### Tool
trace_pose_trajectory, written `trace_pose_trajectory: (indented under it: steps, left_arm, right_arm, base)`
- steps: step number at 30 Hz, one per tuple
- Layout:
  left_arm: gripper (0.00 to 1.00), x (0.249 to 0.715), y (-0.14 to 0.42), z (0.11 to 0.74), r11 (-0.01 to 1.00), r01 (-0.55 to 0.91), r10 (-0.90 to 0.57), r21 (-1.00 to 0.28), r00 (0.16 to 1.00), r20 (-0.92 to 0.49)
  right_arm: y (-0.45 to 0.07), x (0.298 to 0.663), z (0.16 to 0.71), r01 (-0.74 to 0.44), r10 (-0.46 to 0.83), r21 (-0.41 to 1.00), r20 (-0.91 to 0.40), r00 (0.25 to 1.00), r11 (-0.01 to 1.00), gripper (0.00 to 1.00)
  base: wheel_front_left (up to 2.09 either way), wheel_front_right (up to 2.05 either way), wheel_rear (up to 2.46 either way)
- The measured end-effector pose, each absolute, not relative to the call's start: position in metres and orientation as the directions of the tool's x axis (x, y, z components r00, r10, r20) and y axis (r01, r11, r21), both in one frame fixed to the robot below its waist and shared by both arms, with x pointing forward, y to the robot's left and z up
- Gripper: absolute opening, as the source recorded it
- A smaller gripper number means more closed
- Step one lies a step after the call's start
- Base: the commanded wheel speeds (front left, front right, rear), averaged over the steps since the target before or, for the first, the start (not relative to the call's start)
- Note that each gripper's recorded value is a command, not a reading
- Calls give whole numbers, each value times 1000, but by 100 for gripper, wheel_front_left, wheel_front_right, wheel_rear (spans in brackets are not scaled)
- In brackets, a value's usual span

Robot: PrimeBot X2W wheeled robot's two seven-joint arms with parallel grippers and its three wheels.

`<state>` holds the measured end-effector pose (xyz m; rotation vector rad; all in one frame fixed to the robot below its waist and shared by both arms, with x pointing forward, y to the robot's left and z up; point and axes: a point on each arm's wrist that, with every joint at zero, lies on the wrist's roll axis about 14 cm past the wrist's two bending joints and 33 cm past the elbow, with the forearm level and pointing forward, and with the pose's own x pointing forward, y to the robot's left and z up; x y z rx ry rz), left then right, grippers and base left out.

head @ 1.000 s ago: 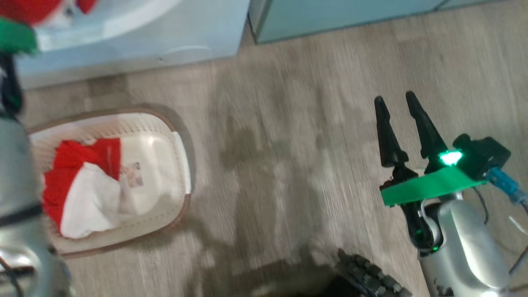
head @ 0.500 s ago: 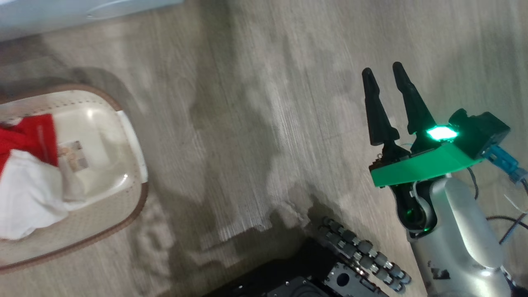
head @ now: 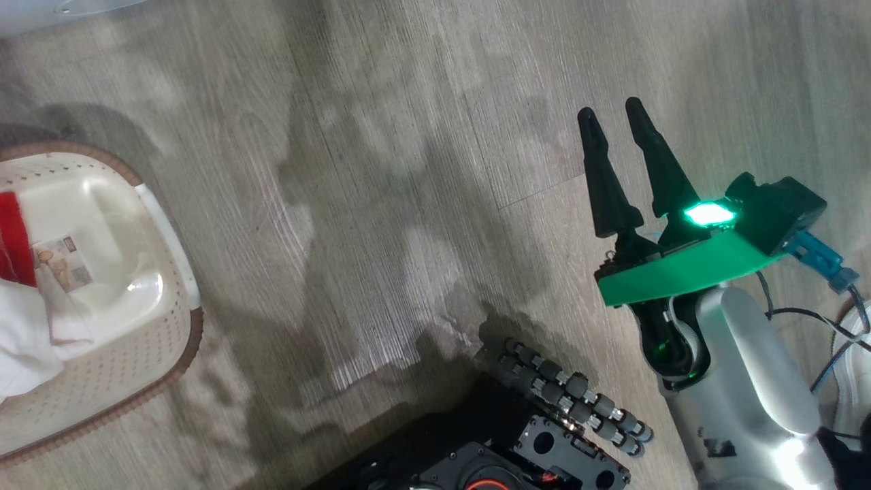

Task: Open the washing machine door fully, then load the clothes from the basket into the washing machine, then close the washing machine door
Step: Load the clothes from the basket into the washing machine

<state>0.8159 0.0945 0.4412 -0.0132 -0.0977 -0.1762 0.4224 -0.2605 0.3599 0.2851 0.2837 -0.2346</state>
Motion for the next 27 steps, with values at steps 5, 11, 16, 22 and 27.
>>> trace_pose_trajectory:
  steps: [5, 11, 16, 22, 27]
  left_arm:
    - [100, 815, 98, 432, 987, 161, -161, 2, 985, 66]
    - [100, 813, 100, 449, 987, 160, -158, -6, 983, 96]
    - [100, 804, 95, 464, 985, 172, -169, -13, 979, 118]
    - [100, 775, 78, 458, 975, 219, -216, -28, 973, 76]
    - [100, 749, 73, 467, 969, 245, -242, -39, 968, 66]
  right_arm:
    - [-259, 424, 358, 262, -181, 246, -308, 934, 933, 100]
    - [-257, 431, 365, 247, -172, 255, -283, 943, 935, 100]
    - [-256, 431, 374, 240, -170, 262, -262, 950, 935, 100]
    - [-258, 432, 395, 223, -172, 253, -211, 962, 941, 100]
    - [-257, 431, 414, 205, -169, 240, -162, 972, 949, 100]
  base:
    - [0, 0, 0]
    - [0, 0, 0]
    - [0, 0, 0]
    - [0, 0, 0]
    - [0, 0, 0]
